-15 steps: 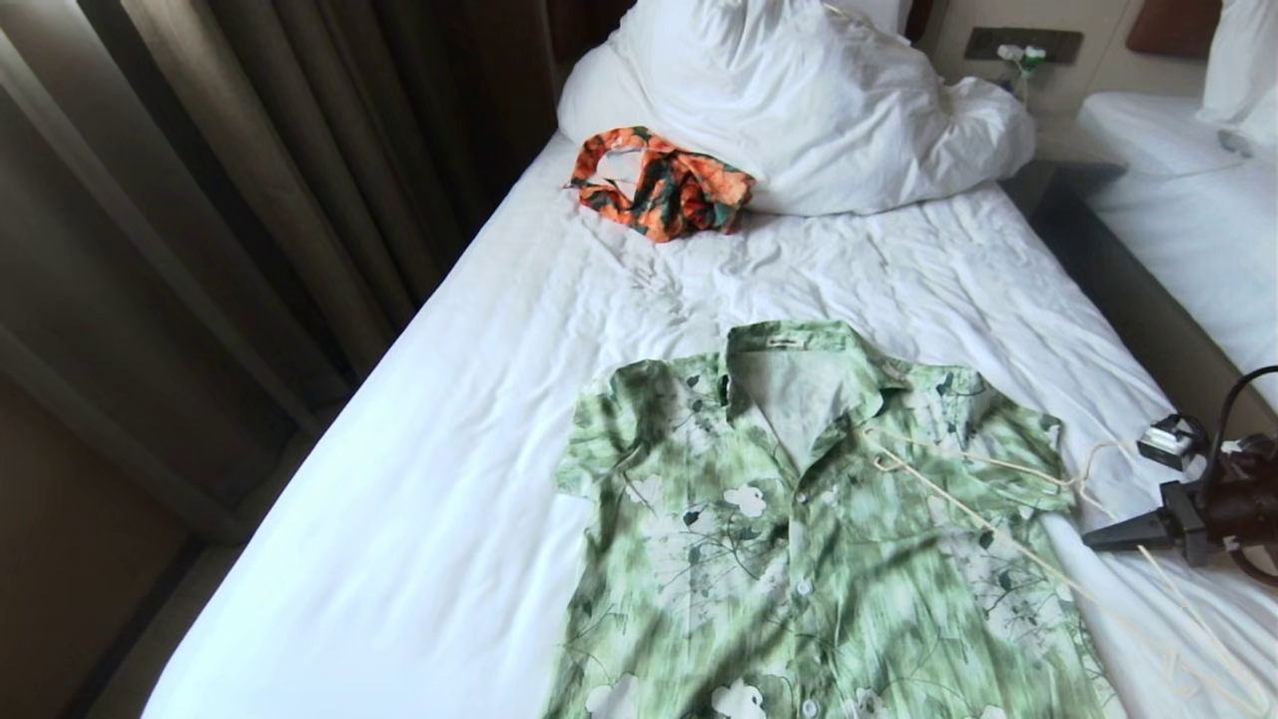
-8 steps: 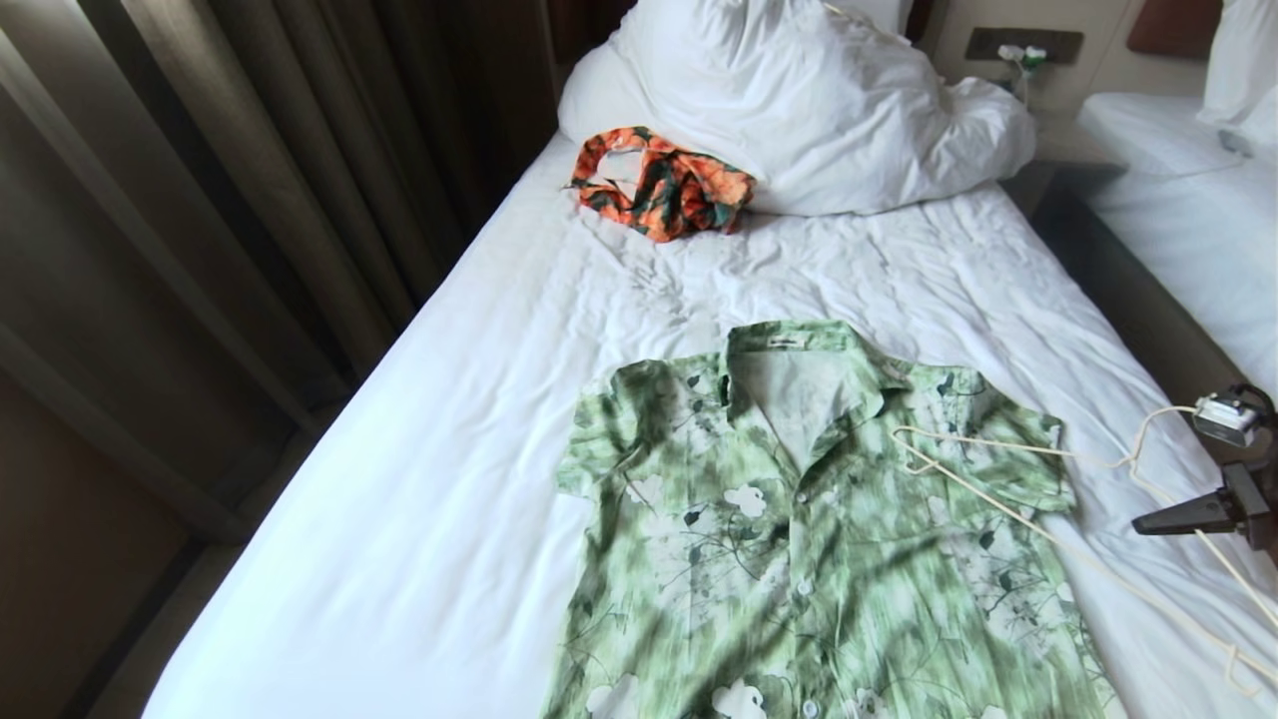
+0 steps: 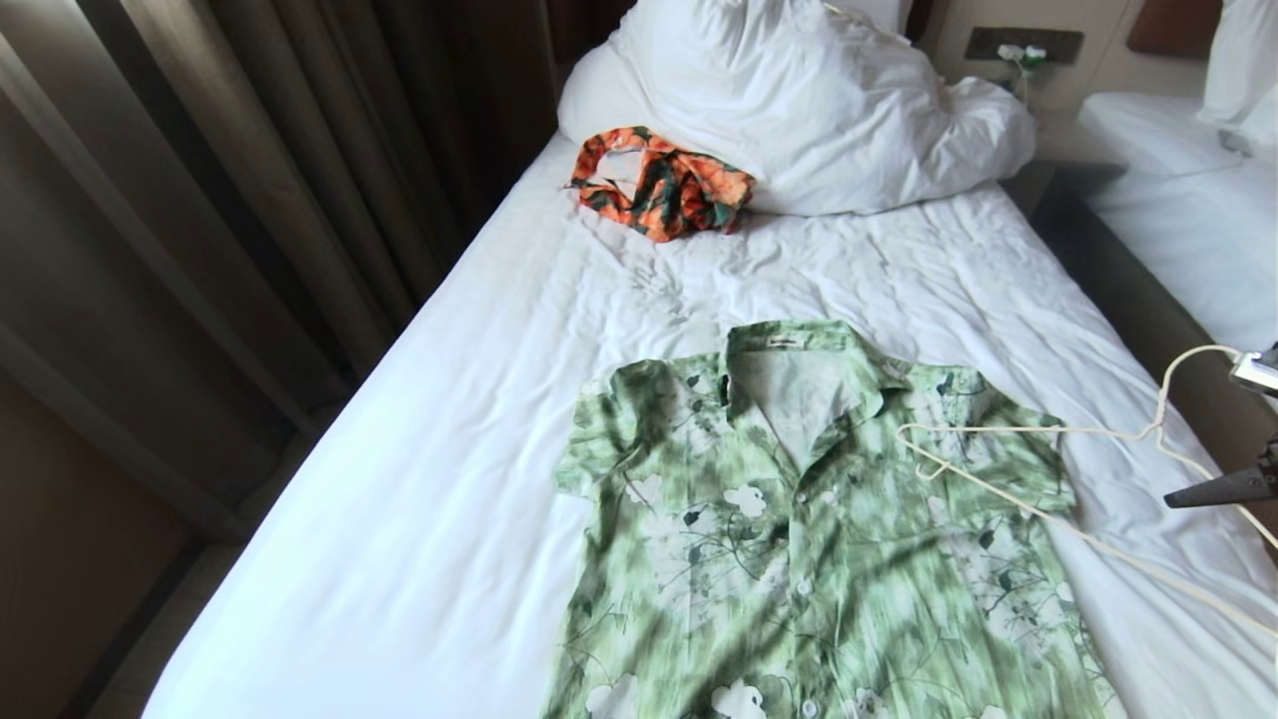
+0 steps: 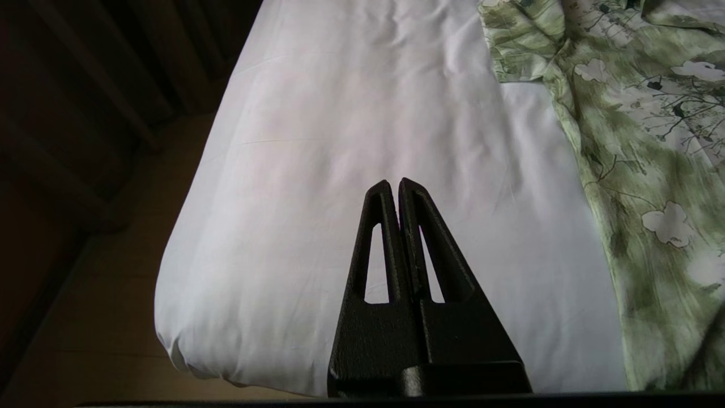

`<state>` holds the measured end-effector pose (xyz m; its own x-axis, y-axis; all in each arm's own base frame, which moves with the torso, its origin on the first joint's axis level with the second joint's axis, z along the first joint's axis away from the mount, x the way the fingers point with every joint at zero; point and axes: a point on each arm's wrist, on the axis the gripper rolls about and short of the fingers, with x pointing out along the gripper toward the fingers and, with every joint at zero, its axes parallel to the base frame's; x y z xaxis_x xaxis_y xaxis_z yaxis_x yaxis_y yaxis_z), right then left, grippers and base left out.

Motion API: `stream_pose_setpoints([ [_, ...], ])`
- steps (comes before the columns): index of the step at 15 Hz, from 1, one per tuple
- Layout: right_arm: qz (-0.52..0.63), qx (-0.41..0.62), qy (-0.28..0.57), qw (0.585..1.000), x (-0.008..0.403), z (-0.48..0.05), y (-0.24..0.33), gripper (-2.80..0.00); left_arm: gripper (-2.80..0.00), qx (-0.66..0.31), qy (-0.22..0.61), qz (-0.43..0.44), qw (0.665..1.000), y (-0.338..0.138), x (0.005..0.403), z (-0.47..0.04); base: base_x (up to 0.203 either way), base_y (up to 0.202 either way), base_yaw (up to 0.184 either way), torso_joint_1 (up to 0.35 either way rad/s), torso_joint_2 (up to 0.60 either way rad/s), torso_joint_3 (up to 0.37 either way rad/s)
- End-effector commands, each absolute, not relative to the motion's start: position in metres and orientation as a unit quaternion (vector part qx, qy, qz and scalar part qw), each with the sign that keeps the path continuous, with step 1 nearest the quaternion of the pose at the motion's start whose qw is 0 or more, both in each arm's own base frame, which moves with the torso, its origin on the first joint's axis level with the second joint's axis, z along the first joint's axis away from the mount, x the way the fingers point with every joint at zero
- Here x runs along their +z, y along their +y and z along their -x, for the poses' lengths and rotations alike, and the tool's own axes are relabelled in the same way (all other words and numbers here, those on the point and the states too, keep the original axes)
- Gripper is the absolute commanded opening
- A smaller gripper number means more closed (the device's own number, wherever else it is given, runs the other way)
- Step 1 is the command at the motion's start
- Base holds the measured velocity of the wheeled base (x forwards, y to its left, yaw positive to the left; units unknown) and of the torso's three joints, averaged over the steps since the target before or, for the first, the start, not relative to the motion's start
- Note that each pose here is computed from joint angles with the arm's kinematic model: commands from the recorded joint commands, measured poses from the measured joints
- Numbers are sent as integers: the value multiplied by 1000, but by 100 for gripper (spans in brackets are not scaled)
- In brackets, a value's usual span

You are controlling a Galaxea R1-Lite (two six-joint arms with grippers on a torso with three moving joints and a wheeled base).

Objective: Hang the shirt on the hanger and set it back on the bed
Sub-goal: Lift the shirt and hanger

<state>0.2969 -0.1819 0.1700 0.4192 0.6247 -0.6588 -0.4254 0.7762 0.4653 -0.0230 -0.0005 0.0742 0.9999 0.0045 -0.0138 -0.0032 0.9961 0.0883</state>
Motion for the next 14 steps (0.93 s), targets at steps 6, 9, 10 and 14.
stream_pose_setpoints([
  [6, 24, 353, 369, 859, 207, -287, -170, -280, -280, 2, 7, -44, 999, -1, 74, 23, 0, 0, 0, 0, 0, 0],
  [9, 111, 368, 324, 864, 229, -288, -165, -280, -280, 2, 8, -44, 999, -1, 74, 23, 0, 0, 0, 0, 0, 0],
  [10, 134, 374, 312, 863, 236, -284, -160, -280, -280, 2, 8, -44, 999, -1, 74, 23, 0, 0, 0, 0, 0, 0],
  [14, 166, 407, 282, 853, 258, -262, -133, -280, -280, 2, 8, -44, 999, -1, 74, 23, 0, 0, 0, 0, 0, 0],
])
